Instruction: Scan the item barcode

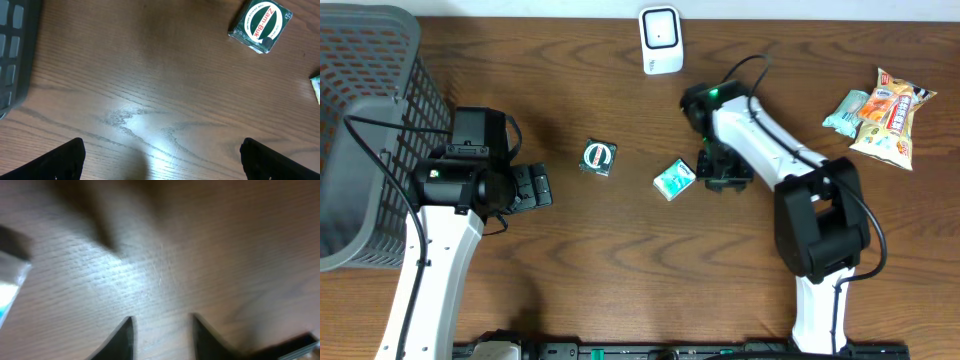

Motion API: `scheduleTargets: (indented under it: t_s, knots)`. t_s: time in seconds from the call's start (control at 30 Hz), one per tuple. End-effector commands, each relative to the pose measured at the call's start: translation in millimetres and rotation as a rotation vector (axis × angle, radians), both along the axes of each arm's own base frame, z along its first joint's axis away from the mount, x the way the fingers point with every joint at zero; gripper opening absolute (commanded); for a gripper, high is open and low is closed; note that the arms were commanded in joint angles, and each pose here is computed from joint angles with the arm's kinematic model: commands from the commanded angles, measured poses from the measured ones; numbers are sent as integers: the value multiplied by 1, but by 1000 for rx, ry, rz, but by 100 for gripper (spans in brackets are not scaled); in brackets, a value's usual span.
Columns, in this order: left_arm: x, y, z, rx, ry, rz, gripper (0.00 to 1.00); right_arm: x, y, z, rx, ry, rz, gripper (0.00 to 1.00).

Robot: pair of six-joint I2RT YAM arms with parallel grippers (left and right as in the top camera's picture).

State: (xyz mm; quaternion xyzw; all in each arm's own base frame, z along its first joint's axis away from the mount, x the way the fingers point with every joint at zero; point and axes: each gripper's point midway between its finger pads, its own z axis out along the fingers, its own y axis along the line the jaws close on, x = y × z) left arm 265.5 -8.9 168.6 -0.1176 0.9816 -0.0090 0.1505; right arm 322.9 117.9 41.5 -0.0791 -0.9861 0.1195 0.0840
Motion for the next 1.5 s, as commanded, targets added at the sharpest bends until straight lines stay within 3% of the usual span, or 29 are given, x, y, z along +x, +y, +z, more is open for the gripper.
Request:
scheduleTargets:
  t_s: [0.0, 0.07, 0.2, 0.3, 0.77, 1.03, 1.27, 1.47]
  knots:
    - [-1, 0, -3, 3, 10, 7, 98, 8, 10, 4, 136, 20, 88, 39]
    - [-1, 0, -3, 3, 10, 7, 98, 12, 6, 3, 147, 14, 85, 38]
    - [-1, 0, -3, 3, 10, 7, 98, 21, 13, 1, 198, -20, 68, 9]
    - [-1, 0, -3, 3, 10, 7, 98, 21, 25, 0, 244, -22, 70, 2]
    - [-1, 0, -3, 3, 10, 7, 98, 8, 57, -24, 257, -45, 81, 3]
    - [-1, 0, -3, 3, 10, 7, 98, 42, 77, -29, 331, -193, 69, 2]
    - [-1, 0, -3, 3, 10, 7, 98, 65, 129, -15, 606, -279, 234, 5]
    - [-1, 0, -3, 3, 10, 7, 98, 65, 112, -11, 568, -253, 202, 1]
